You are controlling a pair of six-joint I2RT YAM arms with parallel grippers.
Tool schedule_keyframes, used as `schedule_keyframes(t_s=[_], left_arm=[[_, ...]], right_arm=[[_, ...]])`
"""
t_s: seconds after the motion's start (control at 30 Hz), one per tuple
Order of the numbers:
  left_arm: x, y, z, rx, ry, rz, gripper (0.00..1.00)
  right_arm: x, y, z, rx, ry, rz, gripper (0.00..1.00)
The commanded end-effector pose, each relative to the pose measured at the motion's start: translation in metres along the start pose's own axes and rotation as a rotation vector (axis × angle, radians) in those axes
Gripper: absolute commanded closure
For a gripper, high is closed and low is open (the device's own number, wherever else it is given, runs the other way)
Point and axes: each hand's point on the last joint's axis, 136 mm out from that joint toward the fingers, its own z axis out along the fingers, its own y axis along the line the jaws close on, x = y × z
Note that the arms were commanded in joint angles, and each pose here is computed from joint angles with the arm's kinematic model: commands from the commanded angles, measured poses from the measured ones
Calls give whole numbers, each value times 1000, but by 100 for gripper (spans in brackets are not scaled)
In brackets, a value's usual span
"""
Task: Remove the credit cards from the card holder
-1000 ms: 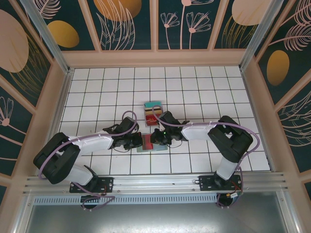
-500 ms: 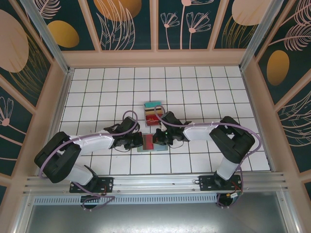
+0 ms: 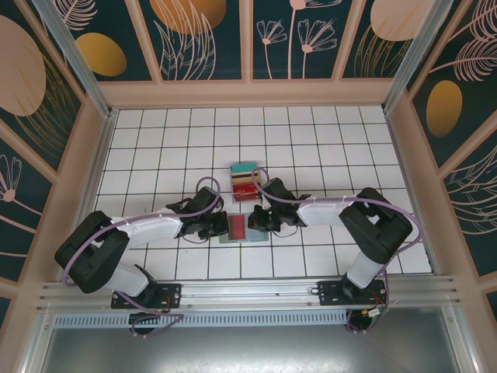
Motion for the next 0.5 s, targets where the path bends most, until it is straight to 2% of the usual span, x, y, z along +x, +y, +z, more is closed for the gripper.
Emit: schedule_keyframes(t_s=[0.0,0.47], left_arm=[[9,20,1,-85,28,-9,100],[9,17,2,-74,30,-10,100]], right_arm=[[-7,16,-9,-32,-34,-50,87],[2,17,10,-35,29,-52,80]])
